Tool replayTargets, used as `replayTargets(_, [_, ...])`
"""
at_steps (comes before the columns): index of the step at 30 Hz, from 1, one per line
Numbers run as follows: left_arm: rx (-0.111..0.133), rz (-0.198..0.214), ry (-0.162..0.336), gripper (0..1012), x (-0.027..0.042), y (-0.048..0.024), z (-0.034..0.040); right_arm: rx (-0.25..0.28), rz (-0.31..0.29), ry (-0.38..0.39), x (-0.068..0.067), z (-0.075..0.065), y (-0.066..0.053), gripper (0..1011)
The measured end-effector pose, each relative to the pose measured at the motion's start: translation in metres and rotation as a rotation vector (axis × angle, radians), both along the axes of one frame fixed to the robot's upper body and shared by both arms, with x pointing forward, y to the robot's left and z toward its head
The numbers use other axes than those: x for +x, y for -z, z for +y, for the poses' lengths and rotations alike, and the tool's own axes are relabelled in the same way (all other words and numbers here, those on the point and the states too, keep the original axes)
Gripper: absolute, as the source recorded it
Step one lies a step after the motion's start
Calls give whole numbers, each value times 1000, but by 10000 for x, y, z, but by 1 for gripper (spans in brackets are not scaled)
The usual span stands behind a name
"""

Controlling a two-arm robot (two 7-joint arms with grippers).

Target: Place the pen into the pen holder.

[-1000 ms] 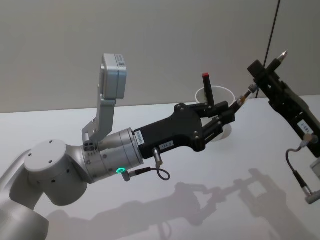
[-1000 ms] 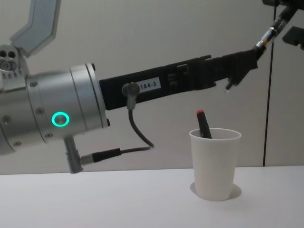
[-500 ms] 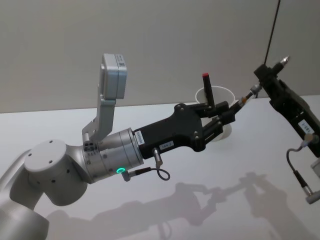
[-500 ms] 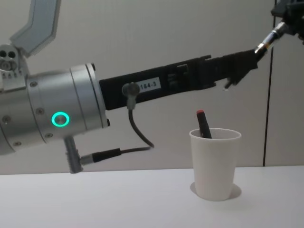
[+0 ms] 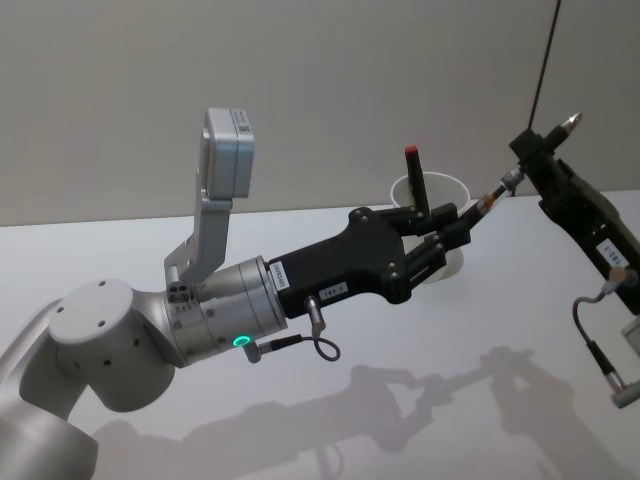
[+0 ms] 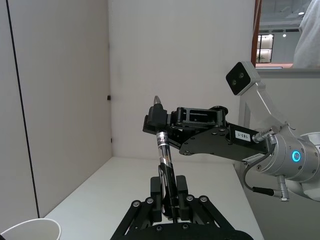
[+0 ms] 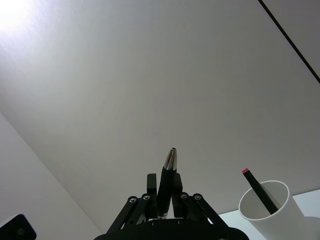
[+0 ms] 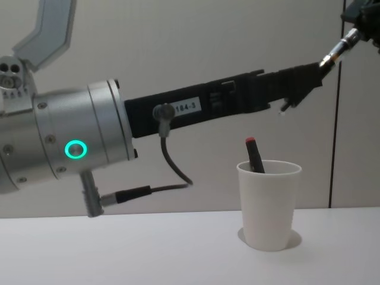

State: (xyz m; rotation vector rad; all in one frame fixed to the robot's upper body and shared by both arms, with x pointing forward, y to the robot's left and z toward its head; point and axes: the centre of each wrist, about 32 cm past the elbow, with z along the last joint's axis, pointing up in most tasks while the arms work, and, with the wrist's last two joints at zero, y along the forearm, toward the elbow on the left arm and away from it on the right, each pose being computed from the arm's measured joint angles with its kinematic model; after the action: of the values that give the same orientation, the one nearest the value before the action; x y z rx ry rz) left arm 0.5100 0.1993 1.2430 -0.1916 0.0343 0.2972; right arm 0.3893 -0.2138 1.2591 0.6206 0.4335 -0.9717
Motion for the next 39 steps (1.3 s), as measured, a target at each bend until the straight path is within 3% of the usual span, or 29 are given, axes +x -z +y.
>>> replayTargets(8, [-1, 0, 0, 211, 0, 0, 0, 0, 2, 3, 1, -2, 2, 145])
replayTargets(12, [-1, 0, 0, 371, 0, 0, 0, 0, 2, 3, 1, -2, 2, 145])
replayTargets(15, [-1, 0, 0, 429, 0, 0, 0, 0, 2, 2, 1, -2, 2, 145])
replayTargets(28, [0, 0, 0, 857, 0, 0, 0, 0, 2, 1, 1, 0, 2, 145])
replayTargets(35, [0, 0, 0, 1001, 0, 0, 0, 0, -4, -1, 12, -5, -7, 145])
replayTargets(39, [0, 0, 0, 1001, 0, 0, 0, -2, -25, -2, 68, -32, -30, 145])
